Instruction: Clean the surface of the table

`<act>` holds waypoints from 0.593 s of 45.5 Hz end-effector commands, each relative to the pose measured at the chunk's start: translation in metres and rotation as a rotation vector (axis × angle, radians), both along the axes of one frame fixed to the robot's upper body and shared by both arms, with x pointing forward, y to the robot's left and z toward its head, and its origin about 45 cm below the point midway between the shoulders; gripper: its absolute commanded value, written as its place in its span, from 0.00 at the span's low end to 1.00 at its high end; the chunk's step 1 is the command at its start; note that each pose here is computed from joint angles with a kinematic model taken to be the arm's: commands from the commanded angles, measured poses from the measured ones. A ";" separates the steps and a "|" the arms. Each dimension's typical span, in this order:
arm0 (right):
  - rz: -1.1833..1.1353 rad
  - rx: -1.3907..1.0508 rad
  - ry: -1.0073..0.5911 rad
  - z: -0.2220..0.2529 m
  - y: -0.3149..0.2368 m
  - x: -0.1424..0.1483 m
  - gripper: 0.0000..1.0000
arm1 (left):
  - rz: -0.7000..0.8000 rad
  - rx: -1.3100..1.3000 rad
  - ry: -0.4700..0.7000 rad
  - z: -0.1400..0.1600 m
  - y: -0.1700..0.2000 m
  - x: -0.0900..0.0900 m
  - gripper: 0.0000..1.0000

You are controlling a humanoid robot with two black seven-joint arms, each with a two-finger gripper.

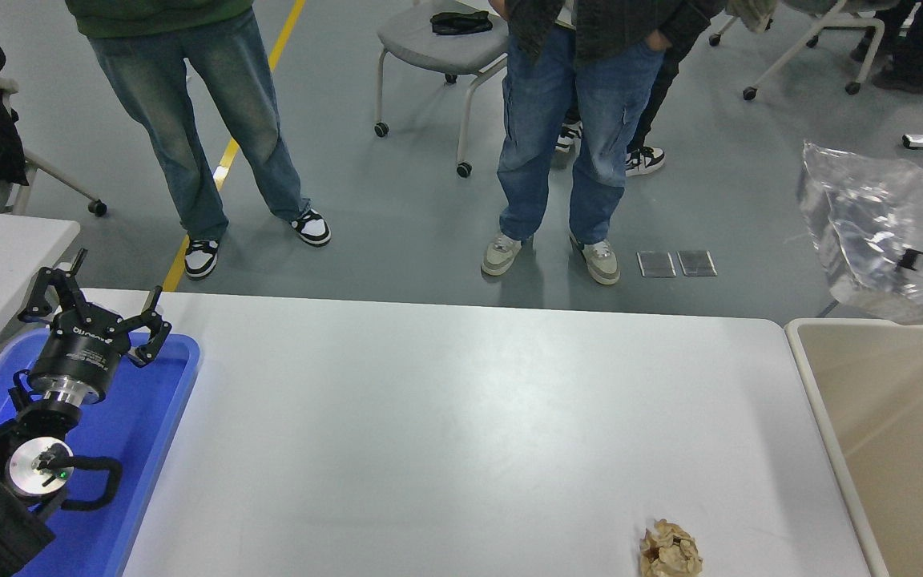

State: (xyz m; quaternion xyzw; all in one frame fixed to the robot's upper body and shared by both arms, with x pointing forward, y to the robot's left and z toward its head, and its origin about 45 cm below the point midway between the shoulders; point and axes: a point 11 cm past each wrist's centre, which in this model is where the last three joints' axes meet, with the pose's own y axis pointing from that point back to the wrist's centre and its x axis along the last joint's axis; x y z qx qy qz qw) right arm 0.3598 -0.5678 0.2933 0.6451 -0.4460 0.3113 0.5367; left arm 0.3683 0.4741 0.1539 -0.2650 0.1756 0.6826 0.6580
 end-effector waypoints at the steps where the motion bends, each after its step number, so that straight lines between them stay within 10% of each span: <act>1: -0.248 -0.026 -0.021 0.005 -0.078 -0.031 0.00 | 0.001 0.001 0.002 -0.001 0.000 -0.001 1.00; 27: -0.447 -0.008 0.092 -0.081 -0.110 -0.093 0.00 | 0.001 0.001 0.002 -0.001 0.000 -0.001 1.00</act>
